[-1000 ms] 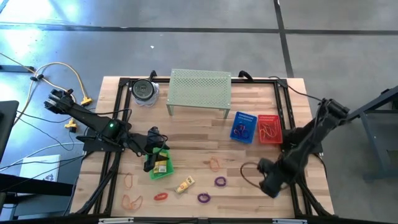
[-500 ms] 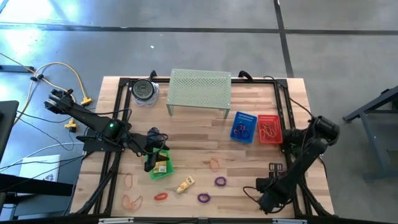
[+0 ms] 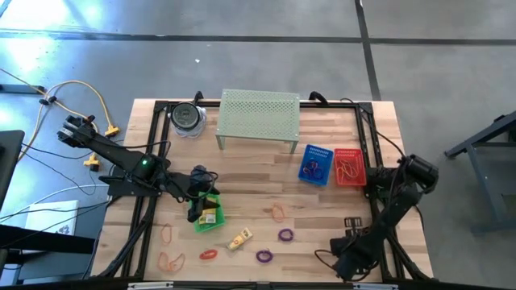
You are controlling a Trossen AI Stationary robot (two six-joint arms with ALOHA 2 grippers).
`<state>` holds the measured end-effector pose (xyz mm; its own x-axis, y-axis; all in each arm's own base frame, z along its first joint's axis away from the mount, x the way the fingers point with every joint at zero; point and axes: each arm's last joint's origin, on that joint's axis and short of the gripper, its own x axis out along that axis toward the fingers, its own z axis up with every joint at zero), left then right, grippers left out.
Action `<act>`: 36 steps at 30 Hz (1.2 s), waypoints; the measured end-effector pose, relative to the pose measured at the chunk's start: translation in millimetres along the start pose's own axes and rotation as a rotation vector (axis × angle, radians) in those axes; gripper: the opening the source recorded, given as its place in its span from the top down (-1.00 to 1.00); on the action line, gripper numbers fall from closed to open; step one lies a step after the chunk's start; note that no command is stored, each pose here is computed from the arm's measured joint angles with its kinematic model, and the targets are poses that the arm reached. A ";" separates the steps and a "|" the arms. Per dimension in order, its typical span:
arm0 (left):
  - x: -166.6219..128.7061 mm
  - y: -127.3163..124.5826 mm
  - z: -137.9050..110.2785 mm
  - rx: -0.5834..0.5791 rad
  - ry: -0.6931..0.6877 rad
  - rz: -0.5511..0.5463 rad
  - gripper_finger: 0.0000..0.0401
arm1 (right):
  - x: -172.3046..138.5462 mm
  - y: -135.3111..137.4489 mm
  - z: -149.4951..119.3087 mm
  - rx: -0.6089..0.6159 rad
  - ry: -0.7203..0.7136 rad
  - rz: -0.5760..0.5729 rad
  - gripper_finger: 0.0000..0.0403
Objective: Pick & Place Office Desk Supplies
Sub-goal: Put the blue spring keychain into the blue bin
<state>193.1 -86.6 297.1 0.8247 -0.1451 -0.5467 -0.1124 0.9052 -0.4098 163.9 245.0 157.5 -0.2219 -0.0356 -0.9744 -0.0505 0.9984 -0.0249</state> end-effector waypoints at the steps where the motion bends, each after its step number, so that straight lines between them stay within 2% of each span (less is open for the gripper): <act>1: 0.6 -0.5 0.4 -0.001 -0.005 -0.003 -0.10 | 0.2 1.2 -1.0 -0.016 -0.005 -0.001 0.21; 11: 2.8 -2.8 2.6 -0.008 -0.029 -0.017 -0.10 | 21.3 -5.6 -8.9 -0.033 0.009 -0.035 0.21; 19: 2.8 -2.8 2.7 -0.008 -0.029 -0.018 -0.10 | 38.1 -11.0 -8.6 -0.059 0.000 0.030 0.23; 23: 2.8 -2.8 2.7 -0.004 -0.029 -0.018 -0.10 | 40.0 -11.5 -8.6 -0.065 -0.006 0.034 0.41; 29: 2.8 -2.8 2.6 0.007 -0.028 -0.018 -0.10 | 39.6 -14.1 -2.9 -0.070 -0.008 0.059 0.92; 36: 2.8 -2.8 2.6 0.007 -0.028 -0.018 -0.10 | 29.8 -23.5 11.5 0.049 0.035 0.052 0.97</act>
<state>197.2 -88.4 298.6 0.8419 -0.1499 -0.5185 -0.0937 0.9055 -0.4139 169.7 221.0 126.5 -0.2567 0.0156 -0.9664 0.0098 0.9999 0.0135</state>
